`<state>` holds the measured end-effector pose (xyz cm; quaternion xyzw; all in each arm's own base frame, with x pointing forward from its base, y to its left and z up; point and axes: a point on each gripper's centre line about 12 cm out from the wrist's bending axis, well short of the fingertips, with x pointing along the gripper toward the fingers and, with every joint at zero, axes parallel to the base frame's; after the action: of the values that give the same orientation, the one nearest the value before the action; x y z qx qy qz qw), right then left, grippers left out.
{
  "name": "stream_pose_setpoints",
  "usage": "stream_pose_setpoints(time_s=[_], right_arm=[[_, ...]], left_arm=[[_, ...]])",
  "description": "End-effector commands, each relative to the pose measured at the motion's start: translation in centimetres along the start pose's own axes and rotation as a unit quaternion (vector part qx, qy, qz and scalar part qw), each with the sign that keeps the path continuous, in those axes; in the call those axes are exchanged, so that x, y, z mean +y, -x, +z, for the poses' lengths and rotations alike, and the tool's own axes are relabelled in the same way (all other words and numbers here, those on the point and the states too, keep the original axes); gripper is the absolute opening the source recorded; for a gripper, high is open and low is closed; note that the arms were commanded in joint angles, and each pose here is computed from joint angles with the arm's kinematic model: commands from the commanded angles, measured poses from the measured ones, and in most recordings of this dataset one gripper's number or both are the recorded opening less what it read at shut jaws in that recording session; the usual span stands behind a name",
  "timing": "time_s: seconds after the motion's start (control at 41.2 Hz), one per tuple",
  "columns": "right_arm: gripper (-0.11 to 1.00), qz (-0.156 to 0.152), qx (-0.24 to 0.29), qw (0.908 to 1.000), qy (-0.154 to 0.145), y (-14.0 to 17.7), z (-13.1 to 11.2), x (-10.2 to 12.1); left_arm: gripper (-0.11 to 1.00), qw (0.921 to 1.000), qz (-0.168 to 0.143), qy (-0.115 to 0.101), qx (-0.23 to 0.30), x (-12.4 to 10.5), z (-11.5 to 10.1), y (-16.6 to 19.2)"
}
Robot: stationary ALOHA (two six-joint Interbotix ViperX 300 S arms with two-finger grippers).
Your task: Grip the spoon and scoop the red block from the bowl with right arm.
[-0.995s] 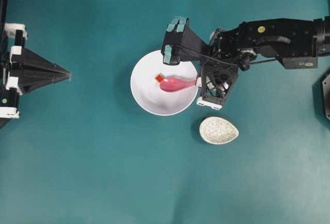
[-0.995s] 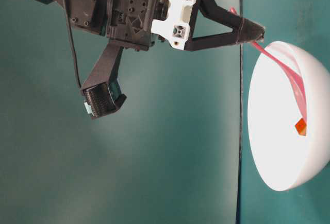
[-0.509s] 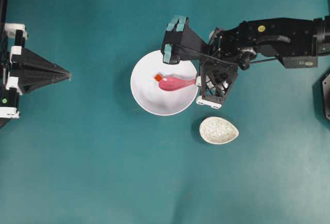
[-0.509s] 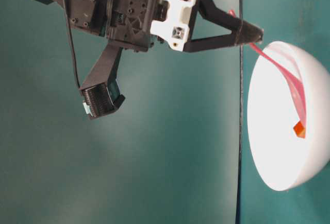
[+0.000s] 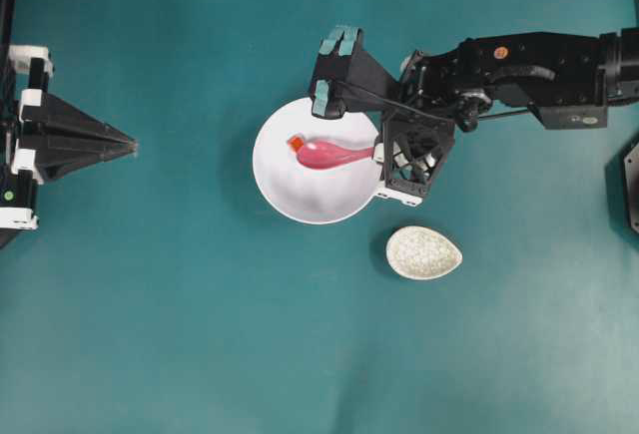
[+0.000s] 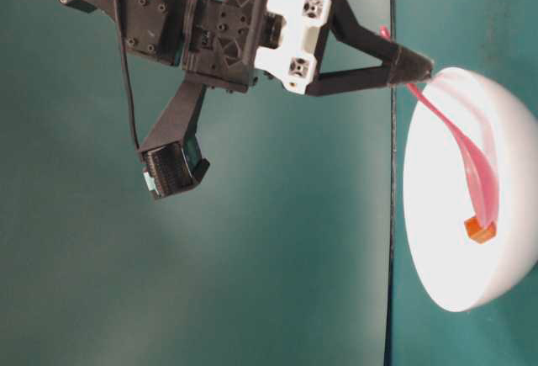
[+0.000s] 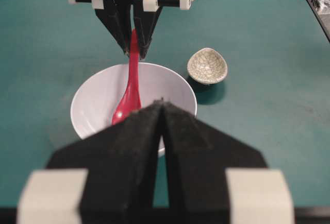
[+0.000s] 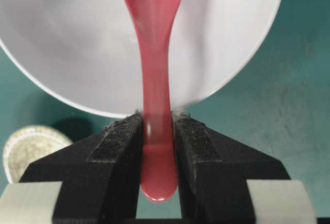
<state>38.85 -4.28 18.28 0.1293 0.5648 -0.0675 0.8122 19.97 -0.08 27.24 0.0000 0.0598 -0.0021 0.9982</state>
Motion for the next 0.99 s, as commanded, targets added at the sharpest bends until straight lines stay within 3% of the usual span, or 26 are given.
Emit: stream_pose_setpoints(time_s=[0.0, 0.97], right_arm=[[0.24, 0.002, -0.023, 0.9997, 0.001, 1.0, 0.86, 0.14], [0.24, 0.007, -0.002, 1.0, 0.002, 0.45, 0.17, 0.78]], left_arm=[[0.0, 0.9999, -0.001, -0.002, -0.016, -0.04, 1.17, -0.16], [0.0, 0.9999, -0.001, -0.002, -0.016, -0.04, 1.17, -0.16]])
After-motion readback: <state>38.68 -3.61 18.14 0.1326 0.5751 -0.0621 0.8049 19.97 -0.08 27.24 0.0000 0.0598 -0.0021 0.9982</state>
